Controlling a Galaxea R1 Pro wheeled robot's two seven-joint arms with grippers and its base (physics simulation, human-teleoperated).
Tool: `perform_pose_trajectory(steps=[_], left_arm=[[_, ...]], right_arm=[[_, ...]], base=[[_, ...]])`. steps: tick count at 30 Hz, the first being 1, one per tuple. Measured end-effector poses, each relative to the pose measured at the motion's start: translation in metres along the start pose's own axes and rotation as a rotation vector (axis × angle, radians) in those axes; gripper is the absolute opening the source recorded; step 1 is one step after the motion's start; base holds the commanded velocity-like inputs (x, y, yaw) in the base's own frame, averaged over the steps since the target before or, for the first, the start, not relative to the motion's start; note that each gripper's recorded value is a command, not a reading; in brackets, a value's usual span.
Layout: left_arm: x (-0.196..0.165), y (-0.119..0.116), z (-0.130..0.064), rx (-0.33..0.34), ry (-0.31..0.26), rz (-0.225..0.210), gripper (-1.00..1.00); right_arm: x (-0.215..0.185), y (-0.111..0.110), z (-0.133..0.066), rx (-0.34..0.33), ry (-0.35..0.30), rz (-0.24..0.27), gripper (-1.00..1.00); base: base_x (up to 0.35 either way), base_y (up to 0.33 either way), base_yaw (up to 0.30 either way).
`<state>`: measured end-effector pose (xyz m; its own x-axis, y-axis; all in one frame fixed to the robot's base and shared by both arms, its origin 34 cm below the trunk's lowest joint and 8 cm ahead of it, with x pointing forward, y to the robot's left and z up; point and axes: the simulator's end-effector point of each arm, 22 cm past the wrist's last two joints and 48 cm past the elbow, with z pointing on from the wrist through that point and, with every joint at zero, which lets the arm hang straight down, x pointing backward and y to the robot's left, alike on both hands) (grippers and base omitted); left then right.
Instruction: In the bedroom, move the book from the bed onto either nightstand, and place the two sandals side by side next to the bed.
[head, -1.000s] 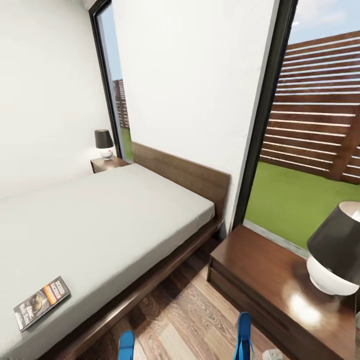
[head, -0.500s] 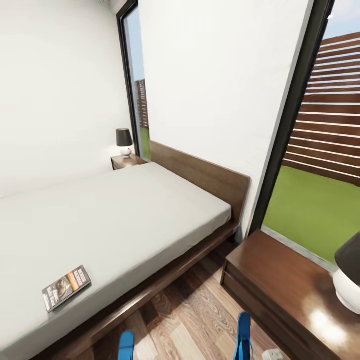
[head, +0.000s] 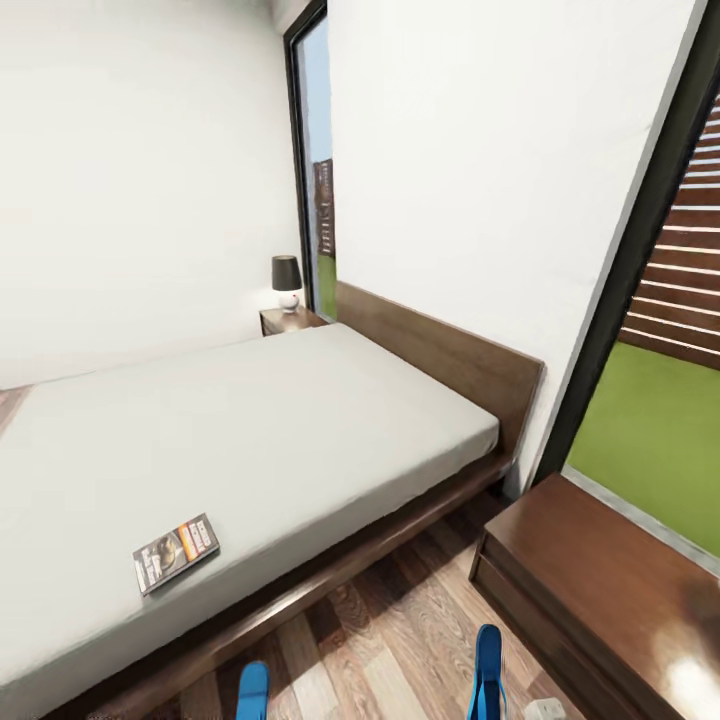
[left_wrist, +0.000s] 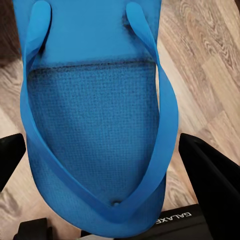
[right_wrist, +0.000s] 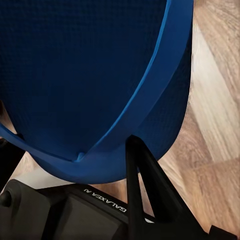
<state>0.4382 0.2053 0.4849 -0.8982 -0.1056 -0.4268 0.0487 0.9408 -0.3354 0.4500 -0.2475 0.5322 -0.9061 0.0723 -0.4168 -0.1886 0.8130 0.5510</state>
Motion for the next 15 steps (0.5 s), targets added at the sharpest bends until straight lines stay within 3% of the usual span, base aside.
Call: perform_pose_trajectory(steps=[15], left_arm=[[0.0000,0.0000,0.0000,0.000,0.000,0.000,-1.00]], right_arm=[[0.0003,-0.0002,-0.0002,0.000,0.000,0.000,-1.00]], base=[[0.000,0.000,0.236]])
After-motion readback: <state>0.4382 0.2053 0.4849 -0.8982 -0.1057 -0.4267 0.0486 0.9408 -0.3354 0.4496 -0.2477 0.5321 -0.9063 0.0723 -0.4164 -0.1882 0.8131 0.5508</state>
